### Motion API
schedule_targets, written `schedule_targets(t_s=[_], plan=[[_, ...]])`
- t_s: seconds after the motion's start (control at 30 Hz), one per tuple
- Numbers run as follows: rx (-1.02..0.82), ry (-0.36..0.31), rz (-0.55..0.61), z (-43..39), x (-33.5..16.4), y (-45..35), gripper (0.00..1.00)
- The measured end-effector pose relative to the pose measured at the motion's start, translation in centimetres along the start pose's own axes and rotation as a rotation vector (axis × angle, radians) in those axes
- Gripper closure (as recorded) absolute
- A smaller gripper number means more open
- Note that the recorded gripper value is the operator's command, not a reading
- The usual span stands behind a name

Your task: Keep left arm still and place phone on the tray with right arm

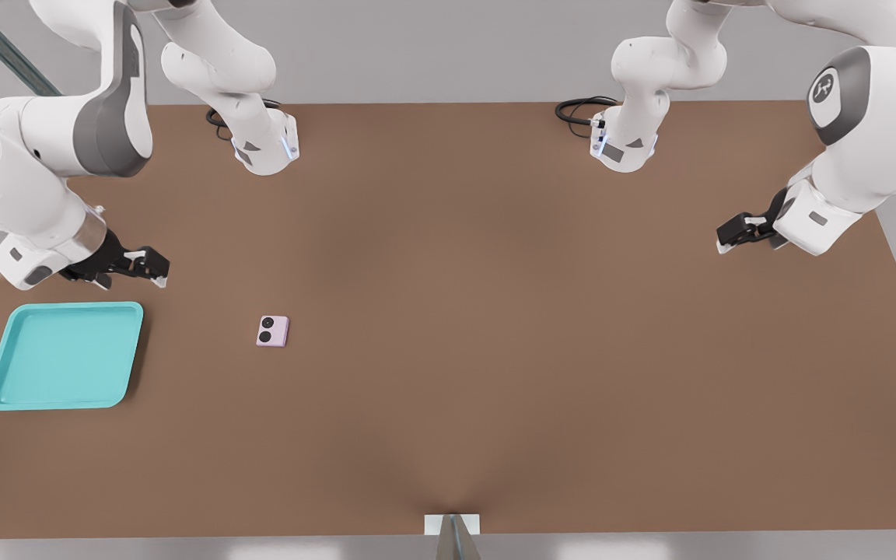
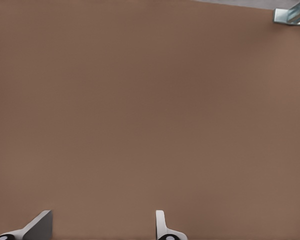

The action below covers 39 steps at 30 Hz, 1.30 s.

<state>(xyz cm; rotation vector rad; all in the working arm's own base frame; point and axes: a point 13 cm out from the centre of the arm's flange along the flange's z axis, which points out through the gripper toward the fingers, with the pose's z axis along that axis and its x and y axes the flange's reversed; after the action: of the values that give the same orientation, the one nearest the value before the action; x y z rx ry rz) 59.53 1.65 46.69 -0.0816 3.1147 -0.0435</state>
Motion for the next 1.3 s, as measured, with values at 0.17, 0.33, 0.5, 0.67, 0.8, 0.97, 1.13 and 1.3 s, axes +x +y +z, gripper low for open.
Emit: schedule_targets(t_s=[0.17,0.33,0.5,0.67,0.8,0.97,1.13,1.3], plan=[[-0.009,0.024,-0.036,2.4,-1.1,2.9,0.0],[0.017,0.097,-0.174,13.9,-3.9,14.5,0.0],[0.016,0.102,-0.065,22.4,-1.7,14.2,0.0],[-0.011,0.077,0.076,28.1,-0.5,12.9,0.0],[-0.021,0.064,0.145,31.6,1.4,12.8,0.0],[-0.035,0.022,0.213,34.0,0.6,12.8,0.0],[-0.03,0.017,0.239,36.4,1.3,12.7,0.0],[-0.024,0.026,0.233,38.0,2.7,11.5,0.0]])
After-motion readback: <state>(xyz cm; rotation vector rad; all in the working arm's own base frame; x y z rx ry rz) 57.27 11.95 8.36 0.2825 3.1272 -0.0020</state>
